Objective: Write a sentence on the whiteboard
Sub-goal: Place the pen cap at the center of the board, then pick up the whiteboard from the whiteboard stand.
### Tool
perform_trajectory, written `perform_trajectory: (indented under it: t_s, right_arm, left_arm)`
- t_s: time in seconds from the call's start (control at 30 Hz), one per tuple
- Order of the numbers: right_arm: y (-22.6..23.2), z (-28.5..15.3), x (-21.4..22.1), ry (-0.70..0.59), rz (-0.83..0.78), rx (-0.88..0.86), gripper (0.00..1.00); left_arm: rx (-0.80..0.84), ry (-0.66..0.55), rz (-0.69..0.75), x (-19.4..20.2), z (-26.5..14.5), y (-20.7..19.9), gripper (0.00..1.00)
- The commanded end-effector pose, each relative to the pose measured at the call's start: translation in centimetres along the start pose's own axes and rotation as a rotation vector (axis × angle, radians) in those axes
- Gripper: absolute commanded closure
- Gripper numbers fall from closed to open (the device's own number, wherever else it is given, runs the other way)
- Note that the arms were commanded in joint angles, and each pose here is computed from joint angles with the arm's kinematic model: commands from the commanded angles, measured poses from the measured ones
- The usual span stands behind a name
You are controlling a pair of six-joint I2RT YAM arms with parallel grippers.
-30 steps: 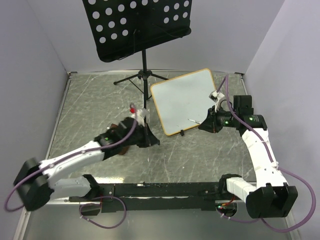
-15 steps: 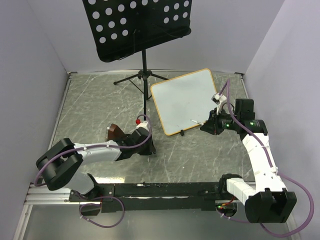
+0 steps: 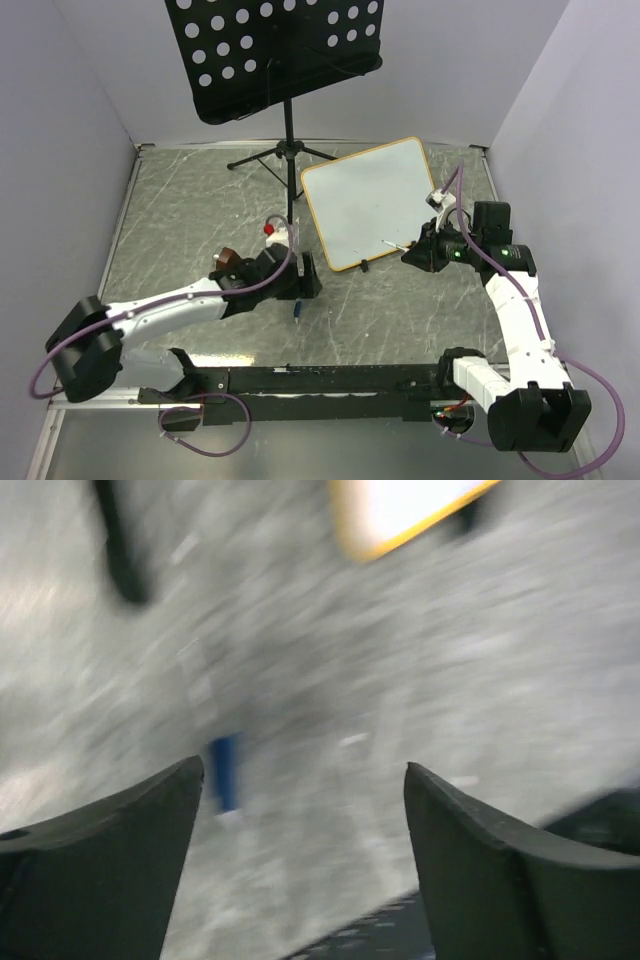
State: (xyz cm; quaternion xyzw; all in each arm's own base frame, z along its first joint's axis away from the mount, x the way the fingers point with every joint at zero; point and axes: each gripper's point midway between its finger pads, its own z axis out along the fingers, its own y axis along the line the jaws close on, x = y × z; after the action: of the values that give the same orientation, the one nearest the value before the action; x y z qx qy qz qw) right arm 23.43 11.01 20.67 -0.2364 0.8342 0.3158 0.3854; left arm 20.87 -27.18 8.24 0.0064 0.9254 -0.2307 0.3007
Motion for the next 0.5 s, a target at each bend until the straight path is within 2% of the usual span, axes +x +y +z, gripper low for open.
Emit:
perform_trajectory:
  t_s: [0.0,0.03,0.1,0.13,0.17,0.23,0.47]
  right_arm:
    - [0.8,-0.5,-1.0,-0.068,-0.065,-0.030,1.00]
    - [0.9,-0.5,-1.0,-0.072,-0.067,-0.035,1.00]
    - [1.1,-0.5,-1.1,-0.094,-0.082,-0.048,1.00]
    - [1.6,-0.5,-1.1,-0.106,-0.088,-0.082,1.00]
    - [1.8,-0.5,-1.3,-0.122,-0.102,-0.096,1.00]
    - [2.6,-0.6,-1.2,-0.142,-0.107,-0.138,1.00]
    - [3.3,-0.6,-0.9,-0.174,-0.125,-0.181,1.00]
  left_arm:
    - [0.240,-0.190,-0.014,-7.1,-3.4,-6.5,0.10]
    - [0.297,-0.190,-0.020,-7.7,-3.7,-7.5,0.10]
    - [0.381,-0.263,-0.073,-11.1,-3.6,-8.4,0.10]
    - [0.445,-0.251,-0.077,-11.7,-3.7,-9.3,0.10]
    - [0.470,-0.286,-0.106,-13.6,-3.2,-8.9,0.10]
    - [0.510,-0.301,-0.105,-14.8,-2.8,-8.9,0.10]
    - [0.492,-0.274,-0.074,-16.5,1.3,-7.2,0.10]
